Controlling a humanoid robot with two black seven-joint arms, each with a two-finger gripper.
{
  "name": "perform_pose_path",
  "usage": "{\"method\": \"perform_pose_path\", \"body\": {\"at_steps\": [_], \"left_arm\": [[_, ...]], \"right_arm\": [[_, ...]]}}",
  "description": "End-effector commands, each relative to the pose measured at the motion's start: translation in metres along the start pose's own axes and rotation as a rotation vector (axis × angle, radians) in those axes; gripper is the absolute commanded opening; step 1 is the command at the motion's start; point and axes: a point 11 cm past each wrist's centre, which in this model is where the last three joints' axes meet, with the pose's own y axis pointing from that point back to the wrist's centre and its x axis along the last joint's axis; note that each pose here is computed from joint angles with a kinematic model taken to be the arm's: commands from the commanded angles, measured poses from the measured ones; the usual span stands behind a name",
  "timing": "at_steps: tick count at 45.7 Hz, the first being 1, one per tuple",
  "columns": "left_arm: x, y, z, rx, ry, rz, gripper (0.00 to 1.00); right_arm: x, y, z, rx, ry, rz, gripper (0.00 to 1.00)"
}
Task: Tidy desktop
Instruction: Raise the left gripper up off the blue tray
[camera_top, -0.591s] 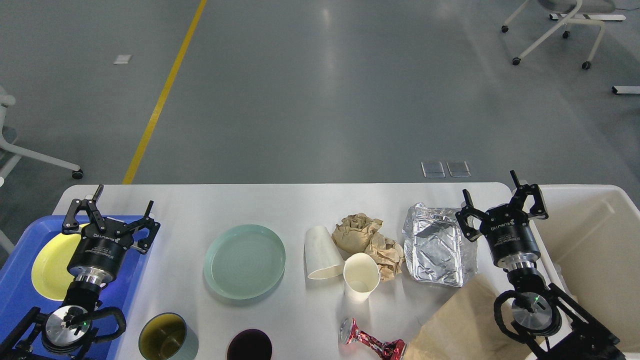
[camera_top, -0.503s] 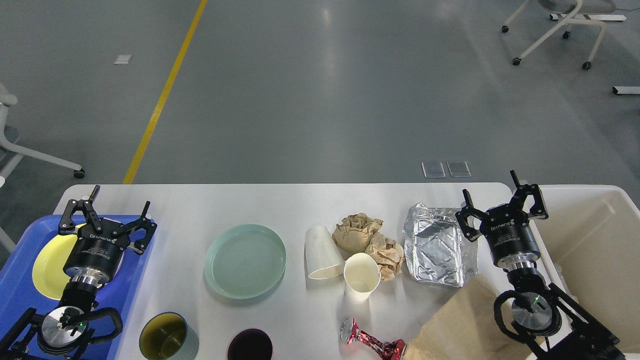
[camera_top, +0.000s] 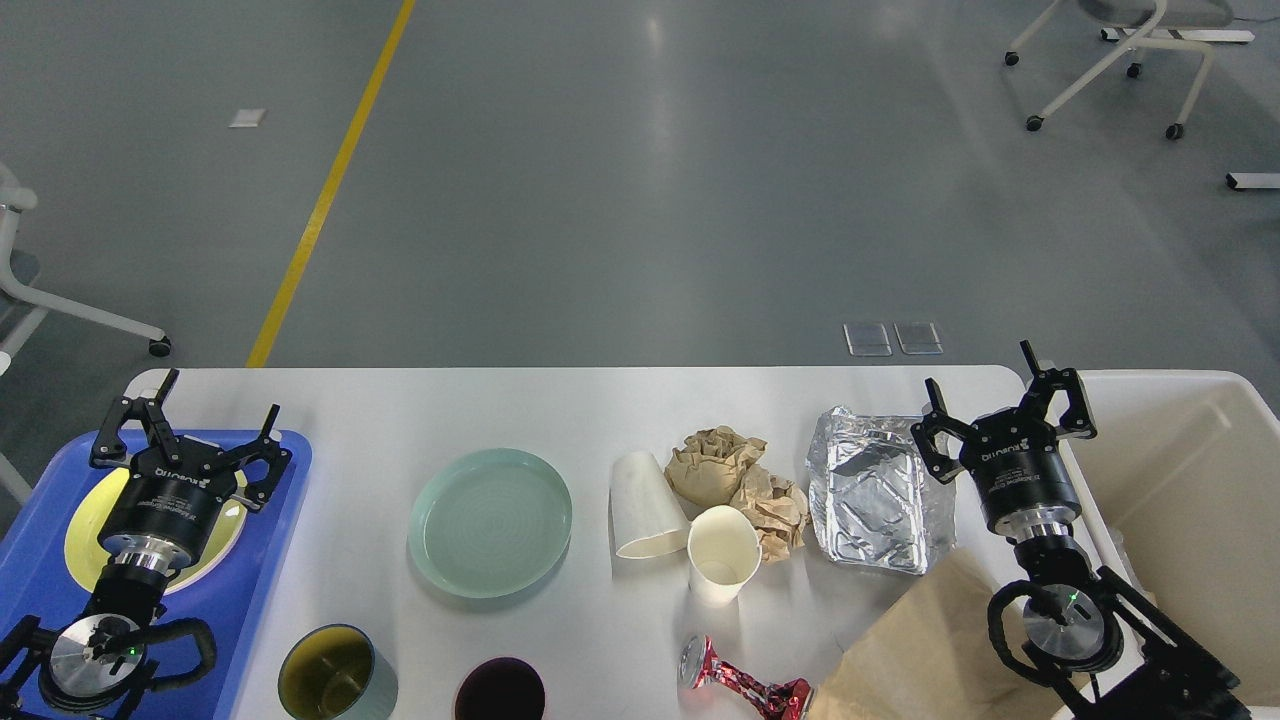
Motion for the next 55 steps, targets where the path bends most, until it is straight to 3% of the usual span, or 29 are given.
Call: {"method": "perform_pose_path", "body": {"at_steps": [1, 16, 33, 43, 50, 55], "left_arm": [[0.003, 0.002, 0.014, 0.006, -0.048, 0.008, 0.97], [-0.014, -0.016, 0.080, 0.220, -0.457, -0.028, 0.97], [-0.054, -0.038, 0.124, 0.688, -1.057, -0.062, 0.97], [-0.107, -0.049, 0.152, 0.967, -1.327, -0.156, 0.97], [-0.149, -0.072, 0.148, 1.084, -1.525, -0.184, 0.97], [-0.162, -0.071, 0.125, 1.254, -1.621, -0.210, 0.97]], "right_arm": [[0.000, 0.000, 0.000, 0.000, 0.000, 0.000, 1.00], [0.000, 0.000, 0.000, 0.000, 0.000, 0.000, 1.00], [0.000, 0.000, 0.000, 0.000, 0.000, 0.000, 1.00], [0.000, 0.000, 0.000, 0.000, 0.000, 0.000, 1.00], [0.000, 0.000, 0.000, 0.000, 0.000, 0.000, 1.00], [0.000, 0.000, 0.000, 0.000, 0.000, 0.000, 1.00]]}}
